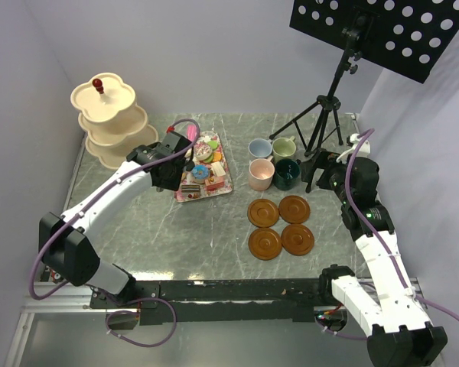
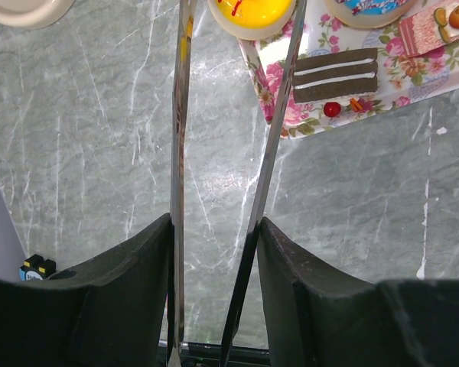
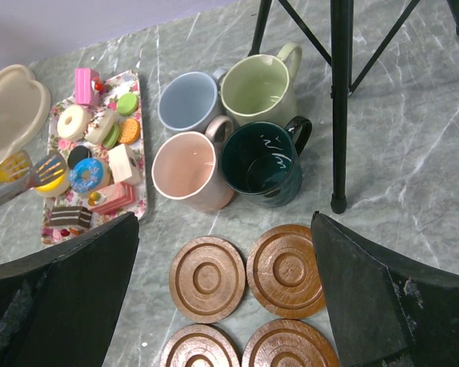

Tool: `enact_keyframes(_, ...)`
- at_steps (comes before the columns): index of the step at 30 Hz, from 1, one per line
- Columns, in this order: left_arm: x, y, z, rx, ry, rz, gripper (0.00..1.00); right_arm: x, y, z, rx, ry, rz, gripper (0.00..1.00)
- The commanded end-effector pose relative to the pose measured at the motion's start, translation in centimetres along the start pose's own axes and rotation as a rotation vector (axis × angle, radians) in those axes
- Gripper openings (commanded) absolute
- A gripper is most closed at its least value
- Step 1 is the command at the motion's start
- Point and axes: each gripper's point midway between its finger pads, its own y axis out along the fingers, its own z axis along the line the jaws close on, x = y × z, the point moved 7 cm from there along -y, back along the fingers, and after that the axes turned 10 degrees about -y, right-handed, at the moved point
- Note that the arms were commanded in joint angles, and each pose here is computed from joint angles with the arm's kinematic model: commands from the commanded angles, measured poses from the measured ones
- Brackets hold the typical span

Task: Serve the afternoon tea
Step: Pick up the desert from the tray.

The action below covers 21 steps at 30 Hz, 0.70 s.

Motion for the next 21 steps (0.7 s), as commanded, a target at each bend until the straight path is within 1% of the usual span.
enact_keyframes(1,0.82,-0.42,-0.16,0.032,0.031,-0.038,0.51,1.92,-0.50,0.43,0.022,-0.013,-0.072,1.00)
enact_keyframes(12,0.24,-0.09,-0.45,0.062,0.063,-0.016,0.52,1.78,-0.54,0.44,0.025,-0.013,-0.072,1.00)
enact_keyframes(21,0.12,-0.01,-0.21,0.090,0.060,-0.010,0.52,1.68,-0.54,0.45,0.028,-0.014,-0.069,1.00)
